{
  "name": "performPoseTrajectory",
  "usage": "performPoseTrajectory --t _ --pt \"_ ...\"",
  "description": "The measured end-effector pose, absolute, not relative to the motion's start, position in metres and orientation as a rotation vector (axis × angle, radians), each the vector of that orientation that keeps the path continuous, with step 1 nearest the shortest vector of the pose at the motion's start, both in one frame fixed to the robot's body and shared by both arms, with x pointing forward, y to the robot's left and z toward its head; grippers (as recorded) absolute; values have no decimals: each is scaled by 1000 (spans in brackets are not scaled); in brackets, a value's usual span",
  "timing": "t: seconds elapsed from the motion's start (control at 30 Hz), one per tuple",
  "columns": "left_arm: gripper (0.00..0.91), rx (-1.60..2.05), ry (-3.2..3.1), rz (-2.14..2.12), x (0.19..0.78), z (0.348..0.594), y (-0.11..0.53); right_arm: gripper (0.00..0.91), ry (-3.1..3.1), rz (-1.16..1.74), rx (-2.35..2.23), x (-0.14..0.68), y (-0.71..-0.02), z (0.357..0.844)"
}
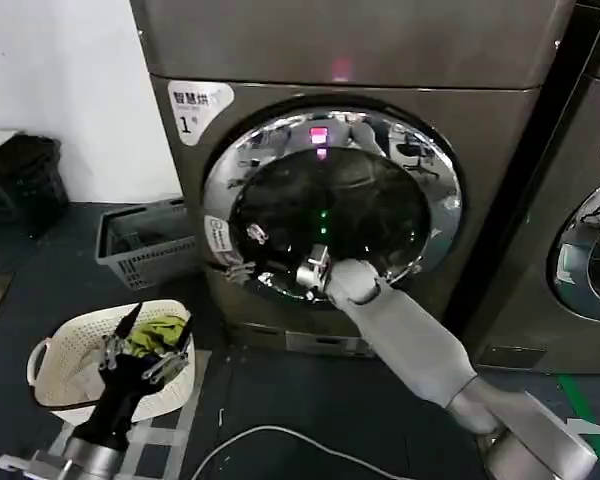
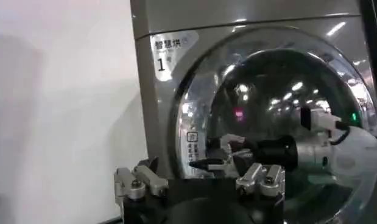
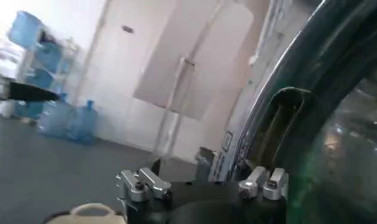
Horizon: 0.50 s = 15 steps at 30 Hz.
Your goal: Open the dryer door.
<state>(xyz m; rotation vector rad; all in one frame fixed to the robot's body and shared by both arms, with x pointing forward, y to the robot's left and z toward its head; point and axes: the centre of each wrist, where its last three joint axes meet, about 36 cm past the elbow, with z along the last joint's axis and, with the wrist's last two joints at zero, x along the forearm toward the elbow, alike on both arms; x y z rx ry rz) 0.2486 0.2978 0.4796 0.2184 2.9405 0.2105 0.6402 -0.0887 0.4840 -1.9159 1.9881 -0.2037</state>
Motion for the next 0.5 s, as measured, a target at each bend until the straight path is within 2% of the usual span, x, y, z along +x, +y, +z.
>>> performPoseTrajectory --t 0.5 --pt "907 200 2912 205 254 494 321 907 1767 -154 -2098 607 -139 491"
